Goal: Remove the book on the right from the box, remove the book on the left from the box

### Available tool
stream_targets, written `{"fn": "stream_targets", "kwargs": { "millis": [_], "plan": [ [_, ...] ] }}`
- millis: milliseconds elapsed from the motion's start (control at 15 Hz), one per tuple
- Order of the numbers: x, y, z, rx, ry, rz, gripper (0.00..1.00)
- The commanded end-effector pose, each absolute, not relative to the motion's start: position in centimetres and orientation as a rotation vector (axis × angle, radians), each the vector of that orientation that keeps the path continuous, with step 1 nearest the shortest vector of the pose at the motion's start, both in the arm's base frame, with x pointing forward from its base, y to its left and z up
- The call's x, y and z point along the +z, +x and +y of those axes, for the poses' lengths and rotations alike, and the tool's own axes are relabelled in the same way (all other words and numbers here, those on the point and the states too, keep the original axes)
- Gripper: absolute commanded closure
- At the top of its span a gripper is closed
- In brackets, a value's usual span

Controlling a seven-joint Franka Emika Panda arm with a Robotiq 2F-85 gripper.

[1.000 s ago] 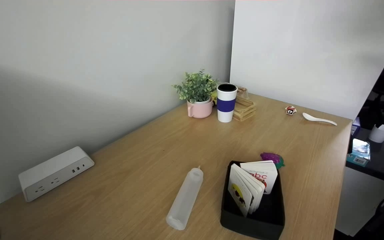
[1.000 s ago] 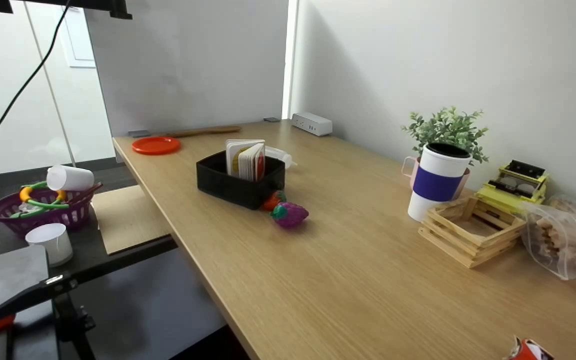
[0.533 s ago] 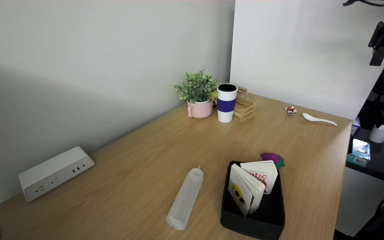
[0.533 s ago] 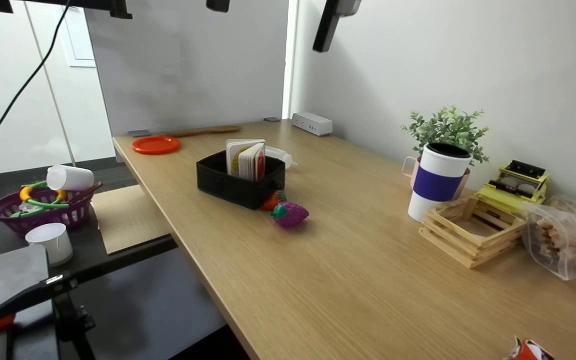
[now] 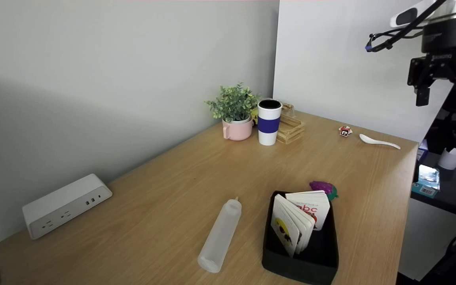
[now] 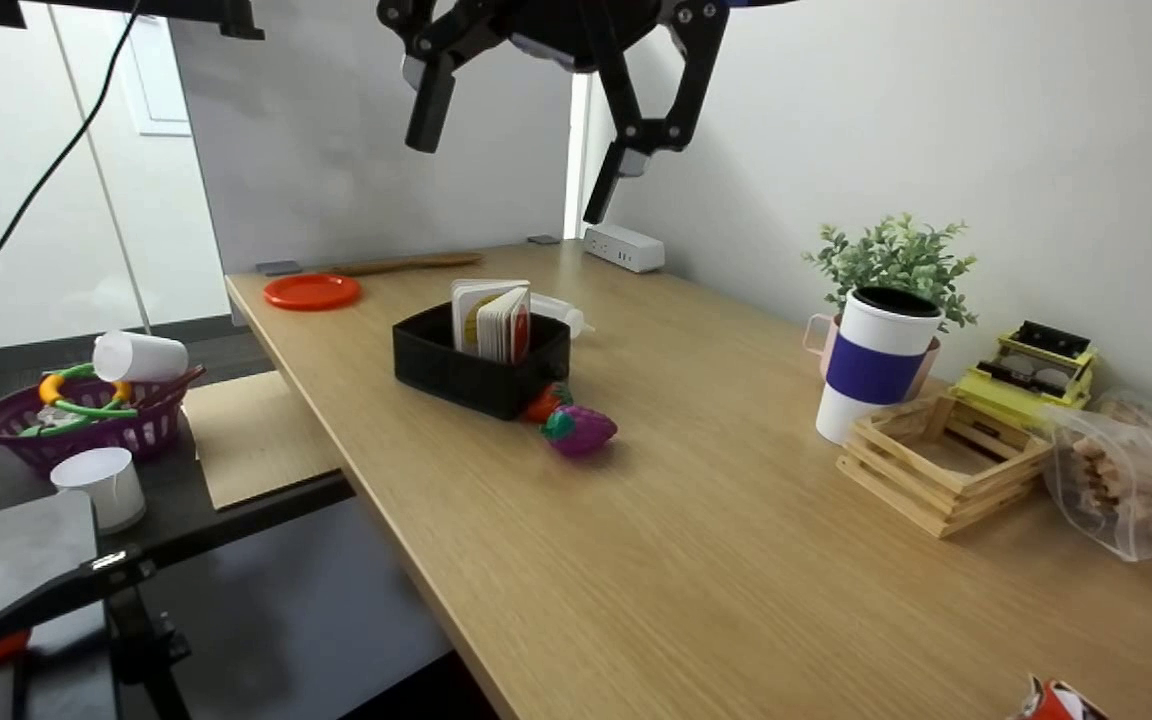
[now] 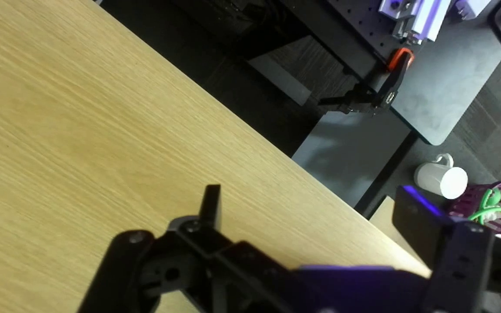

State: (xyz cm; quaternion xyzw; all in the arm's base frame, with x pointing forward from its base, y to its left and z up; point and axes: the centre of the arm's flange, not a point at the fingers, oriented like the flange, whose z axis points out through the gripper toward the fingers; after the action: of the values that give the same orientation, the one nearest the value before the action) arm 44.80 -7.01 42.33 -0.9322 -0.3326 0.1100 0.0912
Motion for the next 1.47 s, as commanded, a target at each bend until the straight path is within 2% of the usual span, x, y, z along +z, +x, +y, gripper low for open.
{"fn": "stream_targets", "kwargs": {
  "millis": [0, 333, 733, 1400],
  "plan": [
    [42.3, 44.9, -7.0, 0.33, -2.767, -0.991, 0.0],
    [42.2, 44.5, -5.9, 0.26, -2.771, -1.014, 0.0],
    [41.0, 48.3, 0.7, 0.141, -2.708, -1.137, 0.0],
    [35.6, 53.4, 11.3, 0.192, -2.666, -1.347, 0.0]
  ]
}}
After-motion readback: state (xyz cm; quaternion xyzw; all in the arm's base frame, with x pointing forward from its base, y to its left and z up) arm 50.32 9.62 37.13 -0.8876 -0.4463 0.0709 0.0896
